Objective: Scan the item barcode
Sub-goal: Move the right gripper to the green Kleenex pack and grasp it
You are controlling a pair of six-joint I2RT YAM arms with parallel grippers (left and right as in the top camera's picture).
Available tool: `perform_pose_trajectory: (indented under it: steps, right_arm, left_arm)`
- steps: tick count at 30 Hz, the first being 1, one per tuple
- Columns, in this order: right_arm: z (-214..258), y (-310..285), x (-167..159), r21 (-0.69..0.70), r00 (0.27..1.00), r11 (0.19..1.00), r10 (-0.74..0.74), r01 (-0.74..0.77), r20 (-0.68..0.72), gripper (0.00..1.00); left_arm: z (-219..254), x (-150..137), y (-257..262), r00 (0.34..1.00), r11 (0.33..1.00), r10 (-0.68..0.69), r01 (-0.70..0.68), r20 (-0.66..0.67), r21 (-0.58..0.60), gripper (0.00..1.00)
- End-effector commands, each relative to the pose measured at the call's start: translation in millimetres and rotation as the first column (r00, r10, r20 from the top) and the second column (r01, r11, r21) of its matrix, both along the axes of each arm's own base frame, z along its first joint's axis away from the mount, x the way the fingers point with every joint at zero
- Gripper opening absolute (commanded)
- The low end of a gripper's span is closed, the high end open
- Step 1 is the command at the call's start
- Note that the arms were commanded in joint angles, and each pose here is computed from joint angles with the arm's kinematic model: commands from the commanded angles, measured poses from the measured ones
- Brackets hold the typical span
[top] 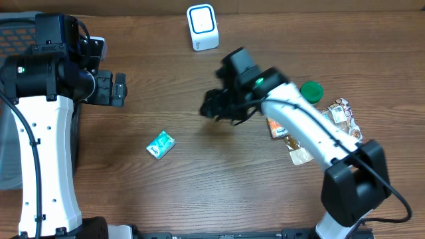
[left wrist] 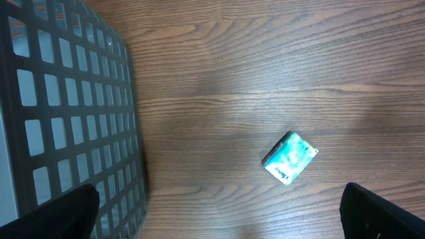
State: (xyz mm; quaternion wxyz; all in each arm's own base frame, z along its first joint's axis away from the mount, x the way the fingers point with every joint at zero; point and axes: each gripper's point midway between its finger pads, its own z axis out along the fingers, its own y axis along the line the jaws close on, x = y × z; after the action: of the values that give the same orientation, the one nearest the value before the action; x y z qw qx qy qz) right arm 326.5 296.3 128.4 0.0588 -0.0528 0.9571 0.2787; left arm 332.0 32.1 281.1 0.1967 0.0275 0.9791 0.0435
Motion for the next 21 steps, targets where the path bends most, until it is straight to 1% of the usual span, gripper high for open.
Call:
perform_pose_trajectory:
  steps: [1, 4, 8, 10, 13, 17, 21]
  right_arm:
    - [1.9, 43.4, -21.9, 0.081, 0.999, 0.997, -0.012, 0.015, -0.041, 0.65]
    - [12.2, 82.4, -24.3, 0.158, 1.000, 0.987, -0.008, 0.004, 0.028, 0.73]
    - [16.9, 119.5, -24.6, 0.229, 0.996, 0.973, -0.039, 0.021, 0.075, 0.73]
    - [19.8, 144.4, -26.6, 0.294, 0.995, 0.956, -0.036, 0.006, 0.097, 0.77]
    - [18.0, 165.9, -31.2, 0.342, 0.994, 0.940, -0.032, -0.005, 0.103, 0.77]
    - [6.6, 186.0, -39.4, 0.357, 0.992, 0.933, -0.013, -0.032, 0.124, 0.77]
    - [-22.3, 189.6, -41.5, 0.295, 0.991, 0.956, -0.031, -0.010, 0.132, 0.77]
  left_arm:
    - [1.6, 1.6, 0.1, 1.000, 1.000, -0.010, 0.010, 0.005, 0.007, 1.00]
    - [1.6, 1.6, 0.1, 1.000, 1.000, -0.010, 0.010, 0.005, 0.007, 1.00]
    - [1.6, 1.6, 0.1, 1.000, 1.000, -0.010, 0.010, 0.005, 0.007, 1.00]
    - [1.6, 1.6, 0.1, 1.000, 1.000, -0.010, 0.010, 0.005, 0.007, 1.00]
    - [1.6, 1.6, 0.1, 1.000, 1.000, -0.011, 0.011, 0.005, 0.007, 0.99]
    - [1.6, 1.6, 0.1, 1.000, 1.000, -0.010, 0.010, 0.005, 0.007, 1.00]
    - [1.6, 1.6, 0.1, 1.000, 1.000, -0.010, 0.010, 0.005, 0.007, 1.00]
